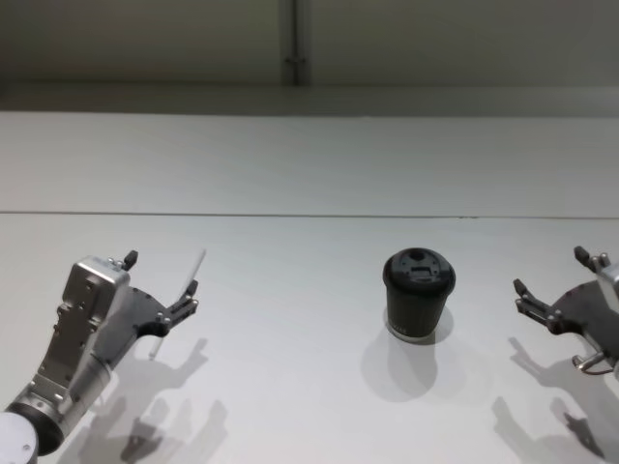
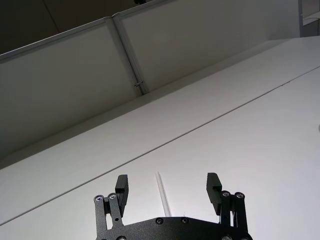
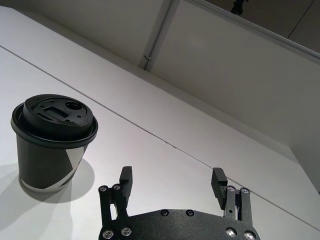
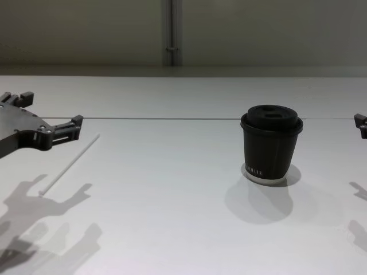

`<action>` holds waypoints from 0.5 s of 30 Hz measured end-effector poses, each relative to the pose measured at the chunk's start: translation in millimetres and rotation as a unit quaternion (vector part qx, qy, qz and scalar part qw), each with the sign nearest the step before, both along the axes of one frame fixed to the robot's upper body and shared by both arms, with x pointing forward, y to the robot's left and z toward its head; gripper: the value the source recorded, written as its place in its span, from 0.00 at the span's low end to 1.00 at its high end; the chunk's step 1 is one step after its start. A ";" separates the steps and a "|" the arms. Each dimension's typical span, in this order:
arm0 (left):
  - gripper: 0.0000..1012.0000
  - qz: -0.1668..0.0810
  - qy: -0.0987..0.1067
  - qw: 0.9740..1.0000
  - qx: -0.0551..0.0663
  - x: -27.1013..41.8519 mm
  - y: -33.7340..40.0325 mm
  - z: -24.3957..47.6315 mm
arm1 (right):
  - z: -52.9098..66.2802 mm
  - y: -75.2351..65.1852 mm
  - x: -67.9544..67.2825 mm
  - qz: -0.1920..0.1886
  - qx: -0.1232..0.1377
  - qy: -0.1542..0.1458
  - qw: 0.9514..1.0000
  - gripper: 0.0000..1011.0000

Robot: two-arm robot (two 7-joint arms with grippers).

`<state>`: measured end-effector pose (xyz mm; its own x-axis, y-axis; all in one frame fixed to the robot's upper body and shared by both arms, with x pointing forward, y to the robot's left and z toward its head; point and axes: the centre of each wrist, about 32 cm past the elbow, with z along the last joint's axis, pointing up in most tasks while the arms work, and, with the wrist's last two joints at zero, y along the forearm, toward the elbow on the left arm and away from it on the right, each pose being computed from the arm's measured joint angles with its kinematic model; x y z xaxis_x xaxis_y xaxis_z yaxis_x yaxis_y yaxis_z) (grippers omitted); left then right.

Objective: Pick up the straw with one hand, pass it to the other hand, and insert it into the cup.

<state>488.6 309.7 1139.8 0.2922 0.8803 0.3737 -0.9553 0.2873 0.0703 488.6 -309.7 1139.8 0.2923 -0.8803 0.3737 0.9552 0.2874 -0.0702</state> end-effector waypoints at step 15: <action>0.99 0.000 0.000 1.000 0.000 0.0 0.0 0.0 | 0.0 0.0 0.0 0.000 0.000 0.000 1.000 0.99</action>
